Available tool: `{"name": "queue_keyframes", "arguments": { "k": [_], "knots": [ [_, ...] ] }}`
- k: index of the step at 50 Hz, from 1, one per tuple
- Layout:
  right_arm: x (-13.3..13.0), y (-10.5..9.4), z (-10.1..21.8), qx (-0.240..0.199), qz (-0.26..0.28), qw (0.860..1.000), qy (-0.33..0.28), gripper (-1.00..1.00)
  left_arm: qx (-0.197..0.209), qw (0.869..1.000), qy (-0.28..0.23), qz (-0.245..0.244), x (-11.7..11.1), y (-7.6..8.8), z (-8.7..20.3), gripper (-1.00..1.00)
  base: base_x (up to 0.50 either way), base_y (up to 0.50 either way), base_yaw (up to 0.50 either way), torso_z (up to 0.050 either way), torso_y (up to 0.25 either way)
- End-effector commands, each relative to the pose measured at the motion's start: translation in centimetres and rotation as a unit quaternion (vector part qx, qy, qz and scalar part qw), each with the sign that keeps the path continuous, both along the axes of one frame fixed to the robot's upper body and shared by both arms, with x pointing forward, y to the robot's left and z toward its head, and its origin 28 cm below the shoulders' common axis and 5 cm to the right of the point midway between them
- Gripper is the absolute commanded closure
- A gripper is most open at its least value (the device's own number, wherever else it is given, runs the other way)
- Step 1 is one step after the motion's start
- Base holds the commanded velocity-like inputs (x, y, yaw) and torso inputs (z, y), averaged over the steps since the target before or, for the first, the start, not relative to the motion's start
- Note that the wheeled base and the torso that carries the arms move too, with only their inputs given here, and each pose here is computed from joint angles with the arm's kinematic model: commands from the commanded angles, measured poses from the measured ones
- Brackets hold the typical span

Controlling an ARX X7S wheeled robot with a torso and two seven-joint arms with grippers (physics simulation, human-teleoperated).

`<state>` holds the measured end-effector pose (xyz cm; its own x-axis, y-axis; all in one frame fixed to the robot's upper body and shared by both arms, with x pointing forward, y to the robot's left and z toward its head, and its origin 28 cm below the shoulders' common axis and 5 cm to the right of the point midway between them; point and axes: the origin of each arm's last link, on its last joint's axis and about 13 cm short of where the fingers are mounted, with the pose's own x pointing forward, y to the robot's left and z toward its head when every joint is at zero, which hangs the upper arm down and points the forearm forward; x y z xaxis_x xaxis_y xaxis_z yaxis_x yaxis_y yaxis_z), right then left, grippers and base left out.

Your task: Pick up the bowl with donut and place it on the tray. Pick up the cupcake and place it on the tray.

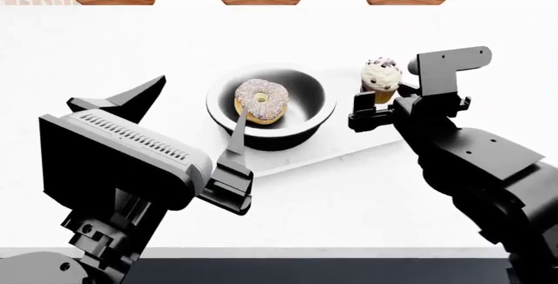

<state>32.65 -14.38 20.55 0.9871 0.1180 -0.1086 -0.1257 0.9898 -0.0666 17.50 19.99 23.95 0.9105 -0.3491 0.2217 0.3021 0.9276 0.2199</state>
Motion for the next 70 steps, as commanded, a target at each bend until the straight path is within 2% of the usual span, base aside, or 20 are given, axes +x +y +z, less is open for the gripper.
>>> {"name": "queue_keyframes", "arguments": {
  "k": [1, 30, 70],
  "knots": [
    [0.5, 0.3, -0.2, -0.009, 0.014, 1.0, 0.003, 1.0, -0.001, 1.0, 0.003, 0.001, 0.1, 0.1, -0.2, -1.0, 0.0, 0.0, 0.0, 0.0, 0.0],
    [1.5, 0.5, -2.1, 0.009, 0.015, 1.0, 0.021, 1.0, -0.003, 1.0, 0.008, 0.001, 0.3, 0.1, -0.6, -1.0, 0.0, 0.0, 0.0, 0.0, 0.0],
    [2.3, 1.0, -2.9, 0.006, 0.013, 0.999, 0.037, 1.0, -0.005, 1.0, 0.009, 0.004, 0.1, 0.3, -0.6, -1.0, 0.0, 0.0, 0.0, 0.0, 0.0]
  ]
}}
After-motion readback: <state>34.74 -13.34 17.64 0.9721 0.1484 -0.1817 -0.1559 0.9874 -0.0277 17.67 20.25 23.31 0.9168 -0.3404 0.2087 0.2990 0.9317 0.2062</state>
